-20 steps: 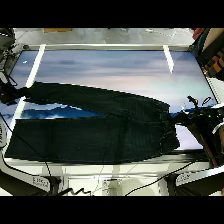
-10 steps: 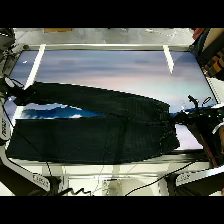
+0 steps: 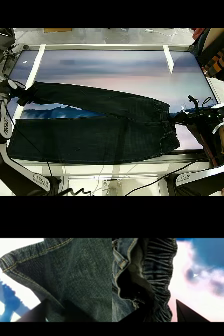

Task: Fold the clothes and pants, and hang the long-sleeved shirts on hangers.

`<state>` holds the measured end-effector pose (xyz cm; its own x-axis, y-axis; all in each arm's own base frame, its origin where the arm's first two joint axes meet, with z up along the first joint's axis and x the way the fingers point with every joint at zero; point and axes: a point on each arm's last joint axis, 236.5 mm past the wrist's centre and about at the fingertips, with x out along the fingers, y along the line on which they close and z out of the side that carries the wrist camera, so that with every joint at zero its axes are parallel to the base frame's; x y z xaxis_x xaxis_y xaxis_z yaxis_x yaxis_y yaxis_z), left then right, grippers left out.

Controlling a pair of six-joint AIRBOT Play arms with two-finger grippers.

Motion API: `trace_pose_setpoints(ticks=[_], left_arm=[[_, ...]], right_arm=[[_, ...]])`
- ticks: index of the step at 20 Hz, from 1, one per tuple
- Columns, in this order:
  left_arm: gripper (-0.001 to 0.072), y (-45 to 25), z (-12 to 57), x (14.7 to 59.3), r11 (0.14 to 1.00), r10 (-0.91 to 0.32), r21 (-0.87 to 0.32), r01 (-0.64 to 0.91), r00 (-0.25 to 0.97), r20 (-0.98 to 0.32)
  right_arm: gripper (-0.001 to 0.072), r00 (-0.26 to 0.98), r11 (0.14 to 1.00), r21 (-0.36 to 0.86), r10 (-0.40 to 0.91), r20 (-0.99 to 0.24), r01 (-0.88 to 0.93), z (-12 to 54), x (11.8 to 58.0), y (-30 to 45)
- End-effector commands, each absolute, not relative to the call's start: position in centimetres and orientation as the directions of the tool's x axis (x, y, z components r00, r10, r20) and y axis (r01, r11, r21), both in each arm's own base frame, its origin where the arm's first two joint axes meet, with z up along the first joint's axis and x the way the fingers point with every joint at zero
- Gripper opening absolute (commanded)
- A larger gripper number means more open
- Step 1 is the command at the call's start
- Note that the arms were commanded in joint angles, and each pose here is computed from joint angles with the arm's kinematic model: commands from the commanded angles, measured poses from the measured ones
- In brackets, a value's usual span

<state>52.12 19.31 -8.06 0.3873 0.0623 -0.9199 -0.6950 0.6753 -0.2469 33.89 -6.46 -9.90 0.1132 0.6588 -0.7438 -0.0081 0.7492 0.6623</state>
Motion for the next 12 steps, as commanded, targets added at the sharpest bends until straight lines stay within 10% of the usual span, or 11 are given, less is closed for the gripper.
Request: trace_pose_setpoints(ticks=[1,10,12], left_arm=[[0.0024,18.9,-8.4,51.3,0.727,0.042,-0.213,-0.653,0.352,-0.935],[0.0023,17.3,4.3,55.2,0.957,0.112,-0.074,-0.281,0.591,-0.799],[0.0024,16.4,6.7,55.8,0.964,0.118,-0.067,-0.257,0.639,-0.76]], right_arm=[[0.0328,0.113,0.749,0.663,0.659,-0.743,-0.008,-9.9,33.9,-6.4],[0.0342,0.038,0.587,0.806,0.81,-0.586,-0.079,-3.9,33.1,-3.8],[0.0488,0.049,0.57,0.816,0.822,-0.568,-0.097,-3.0,33.6,-3.5]])
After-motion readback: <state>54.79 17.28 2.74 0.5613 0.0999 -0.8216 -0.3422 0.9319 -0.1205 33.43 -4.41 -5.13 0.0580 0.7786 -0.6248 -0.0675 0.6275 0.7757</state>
